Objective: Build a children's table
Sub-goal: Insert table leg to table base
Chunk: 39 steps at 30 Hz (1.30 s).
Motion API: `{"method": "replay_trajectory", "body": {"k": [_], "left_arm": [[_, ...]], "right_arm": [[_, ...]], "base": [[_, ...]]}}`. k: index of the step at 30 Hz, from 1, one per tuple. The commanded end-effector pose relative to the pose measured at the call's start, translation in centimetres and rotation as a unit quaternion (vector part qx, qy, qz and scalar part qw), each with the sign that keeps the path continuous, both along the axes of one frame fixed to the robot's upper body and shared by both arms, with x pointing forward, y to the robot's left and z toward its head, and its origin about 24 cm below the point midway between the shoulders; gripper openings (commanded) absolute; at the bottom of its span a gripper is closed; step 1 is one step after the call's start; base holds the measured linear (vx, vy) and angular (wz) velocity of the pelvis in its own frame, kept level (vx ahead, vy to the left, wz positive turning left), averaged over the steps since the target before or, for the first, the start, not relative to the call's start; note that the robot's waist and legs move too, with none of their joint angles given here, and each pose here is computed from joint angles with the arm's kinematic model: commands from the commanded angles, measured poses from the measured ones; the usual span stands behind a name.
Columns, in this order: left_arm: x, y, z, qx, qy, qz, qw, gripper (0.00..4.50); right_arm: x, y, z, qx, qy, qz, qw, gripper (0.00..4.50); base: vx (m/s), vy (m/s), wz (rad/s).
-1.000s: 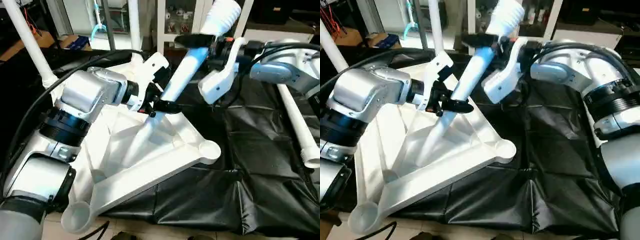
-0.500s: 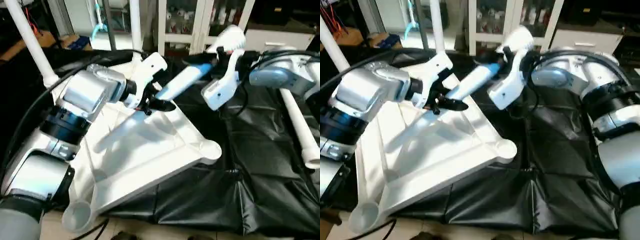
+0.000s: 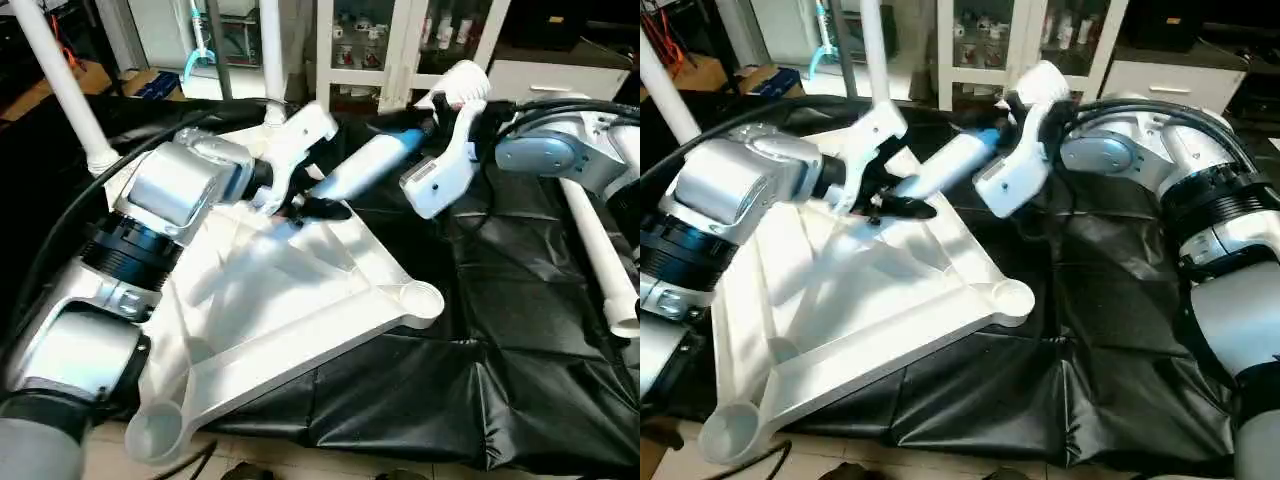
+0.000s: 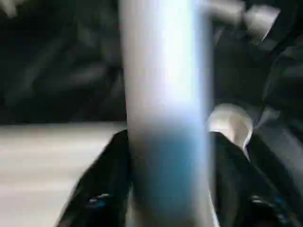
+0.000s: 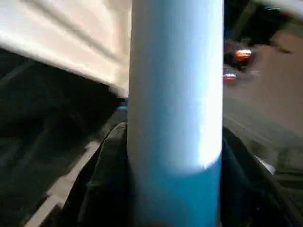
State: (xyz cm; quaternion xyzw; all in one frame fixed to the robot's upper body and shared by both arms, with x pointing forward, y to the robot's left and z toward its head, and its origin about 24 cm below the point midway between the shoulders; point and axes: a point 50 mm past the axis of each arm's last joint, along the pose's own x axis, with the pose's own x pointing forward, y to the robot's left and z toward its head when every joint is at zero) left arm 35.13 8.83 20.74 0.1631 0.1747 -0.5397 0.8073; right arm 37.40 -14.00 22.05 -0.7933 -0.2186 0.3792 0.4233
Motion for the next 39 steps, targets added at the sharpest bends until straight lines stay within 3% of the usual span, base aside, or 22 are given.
{"method": "replay_trajectory", "body": {"k": [1,2,10,11,13,15,16,18,19,20,21,22,26,27,28,29,30,31,32,34,36,39], "left_arm": [[-0.4,-0.8,3.0,-0.045,-0.057,-0.036,0.997,2.64],[-0.3,-0.5,3.6,-0.059,-0.07,-0.037,0.995,2.87],[0.0,1.5,5.3,-0.087,-0.096,-0.012,0.992,2.91],[0.7,2.9,7.5,-0.138,-0.136,0.031,0.981,2.91],[0.7,2.9,7.5,-0.138,-0.136,0.031,0.981,2.91],[1.3,5.2,10.4,-0.219,-0.196,0.102,0.95,2.91],[1.3,6.8,11.6,-0.258,-0.233,0.149,0.926,2.91],[1.2,8.6,12.6,-0.293,-0.275,0.203,0.893,2.91],[1.0,9.8,13.0,-0.306,-0.301,0.242,0.87,2.91],[0.7,11.4,13.4,-0.314,-0.334,0.286,0.842,2.91],[0.7,11.4,13.4,-0.314,-0.334,0.286,0.842,2.91],[0.5,12.1,13.5,-0.314,-0.344,0.307,0.83,2.91],[0.1,15.2,13.5,-0.324,-0.384,0.421,0.756,2.91],[0.1,15.5,13.4,-0.323,-0.385,0.434,0.748,2.91],[0.3,15.7,12.6,-0.314,-0.385,0.455,0.739,2.91],[0.7,15.5,11.6,-0.3,-0.373,0.466,0.745,2.91],[0.9,15.2,11.2,-0.292,-0.367,0.463,0.752,2.91],[1.3,14.3,10.1,-0.272,-0.351,0.457,0.77,2.91],[2.1,11.7,7.7,-0.243,-0.318,0.433,0.808,2.91],[2.5,9.6,6.6,-0.241,-0.298,0.41,0.828,2.91],[2.7,8.2,6.2,-0.248,-0.284,0.4,0.835,2.91],[2.9,3.6,6.5,-0.276,-0.258,0.343,0.86,2.91]], "right_arm": [[0.1,-0.4,-0.7,-0.019,0.014,-0.017,1.0,1.84],[0.1,-0.4,-0.8,-0.021,0.017,-0.018,0.999,1.84],[0.0,-0.9,-1.2,-0.023,0.029,-0.026,0.999,1.84],[0.1,-1.5,-1.6,-0.015,0.044,-0.045,0.998,1.84],[0.1,-1.5,-1.6,-0.015,0.044,-0.045,0.998,1.84],[0.6,-3.0,-2.1,0.058,0.083,-0.108,0.989,1.84],[1.0,-4.3,-2.2,0.141,0.115,-0.161,0.97,1.84],[1.4,-5.8,-2.5,0.231,0.148,-0.214,0.938,1.84],[1.4,-6.6,-2.6,0.287,0.164,-0.238,0.913,1.84],[1.5,-7.5,-2.7,0.363,0.187,-0.262,0.875,1.83],[1.5,-7.5,-2.7,0.363,0.187,-0.262,0.875,1.83],[1.5,-7.9,-2.8,0.401,0.196,-0.27,0.854,1.83],[0.9,-8.1,-3.0,0.555,0.261,-0.259,0.746,1.83],[0.7,-7.9,-3.0,0.568,0.272,-0.25,0.735,1.83],[0.3,-7.2,-2.7,0.611,0.298,-0.219,0.7,1.83],[-0.3,-6.4,-2.1,0.644,0.323,-0.183,0.669,1.83],[-0.5,-6.0,-2.0,0.65,0.33,-0.172,0.662,1.83],[-1.1,-5.1,-1.6,0.666,0.354,-0.137,0.643,1.83],[-2.9,-2.9,-0.8,0.679,0.41,-0.066,0.605,1.83],[-4.1,-1.6,-0.6,0.68,0.438,-0.028,0.588,1.83],[-4.9,-0.9,-0.7,0.682,0.449,-0.01,0.577,1.83],[-6.8,0.6,-2.5,0.663,0.48,-0.011,0.574,1.83]], "base": [[0.0,0.0,0.0],[0.0,0.0,0.0],[0.0,0.0,0.0],[0.0,0.0,0.0],[0.0,0.0,0.0],[0.0,0.0,0.0],[0.0,0.0,0.0],[0.0,0.0,0.0],[0.0,0.0,0.0],[0.0,0.0,0.0],[0.0,0.0,0.0],[0.0,0.0,0.0],[0.0,0.0,0.0],[0.0,0.0,0.0],[0.0,0.0,0.0],[0.0,0.0,0.0],[0.0,0.0,0.0],[0.0,0.0,0.0],[0.0,0.0,0.0],[0.0,0.0,0.0],[0.0,0.0,0.0],[0.0,0.0,0.0]]}}
